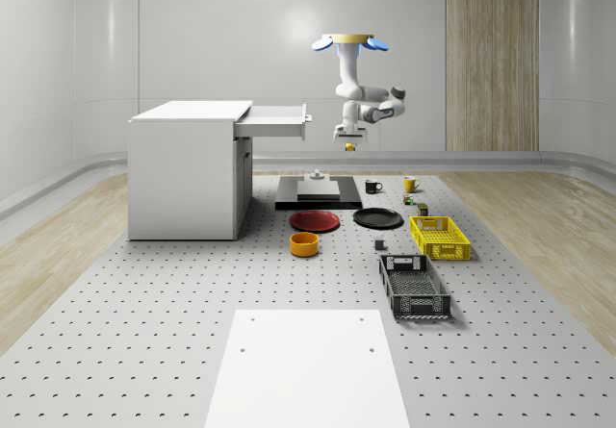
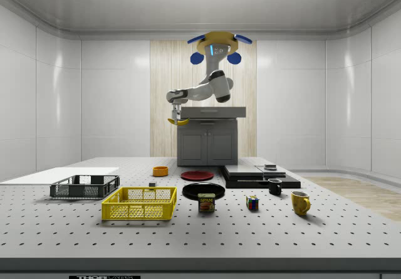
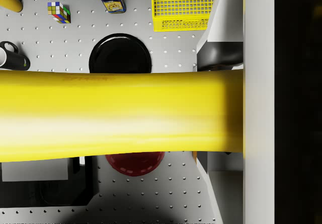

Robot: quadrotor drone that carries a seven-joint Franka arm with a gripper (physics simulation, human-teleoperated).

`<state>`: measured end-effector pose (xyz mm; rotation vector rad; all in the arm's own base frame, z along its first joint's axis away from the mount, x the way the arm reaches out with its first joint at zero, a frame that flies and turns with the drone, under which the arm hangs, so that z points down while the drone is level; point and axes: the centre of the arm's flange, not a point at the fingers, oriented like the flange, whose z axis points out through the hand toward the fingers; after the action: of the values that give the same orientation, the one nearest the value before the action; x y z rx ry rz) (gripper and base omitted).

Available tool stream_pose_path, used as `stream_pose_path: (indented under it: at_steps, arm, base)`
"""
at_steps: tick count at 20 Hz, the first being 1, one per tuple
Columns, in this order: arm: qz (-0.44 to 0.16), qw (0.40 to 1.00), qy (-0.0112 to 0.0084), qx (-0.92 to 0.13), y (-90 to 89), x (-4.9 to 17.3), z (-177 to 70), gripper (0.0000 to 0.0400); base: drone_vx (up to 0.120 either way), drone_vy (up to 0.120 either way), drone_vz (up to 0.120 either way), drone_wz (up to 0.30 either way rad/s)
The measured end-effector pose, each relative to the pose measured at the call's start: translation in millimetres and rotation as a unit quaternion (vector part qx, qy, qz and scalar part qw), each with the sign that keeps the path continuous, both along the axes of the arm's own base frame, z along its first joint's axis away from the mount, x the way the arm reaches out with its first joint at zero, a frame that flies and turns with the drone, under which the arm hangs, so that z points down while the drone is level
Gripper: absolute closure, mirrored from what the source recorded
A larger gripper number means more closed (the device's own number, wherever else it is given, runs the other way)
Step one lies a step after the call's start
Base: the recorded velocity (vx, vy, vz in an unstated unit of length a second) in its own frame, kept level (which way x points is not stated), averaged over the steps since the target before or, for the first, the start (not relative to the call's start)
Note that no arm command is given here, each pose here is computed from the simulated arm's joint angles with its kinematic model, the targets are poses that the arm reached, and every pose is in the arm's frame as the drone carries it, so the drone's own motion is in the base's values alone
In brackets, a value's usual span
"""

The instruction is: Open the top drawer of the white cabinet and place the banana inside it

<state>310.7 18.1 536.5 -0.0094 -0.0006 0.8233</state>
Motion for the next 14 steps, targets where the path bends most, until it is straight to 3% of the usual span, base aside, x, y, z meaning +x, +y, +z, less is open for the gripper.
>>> stream_pose_path:
  at_steps: [14]
  arm:
    - [0.000,1.000,0.0000,0.000,0.0,0.0,0.0,0.0207]
  base:
    - [-0.120,0.000,0.120,0.000]
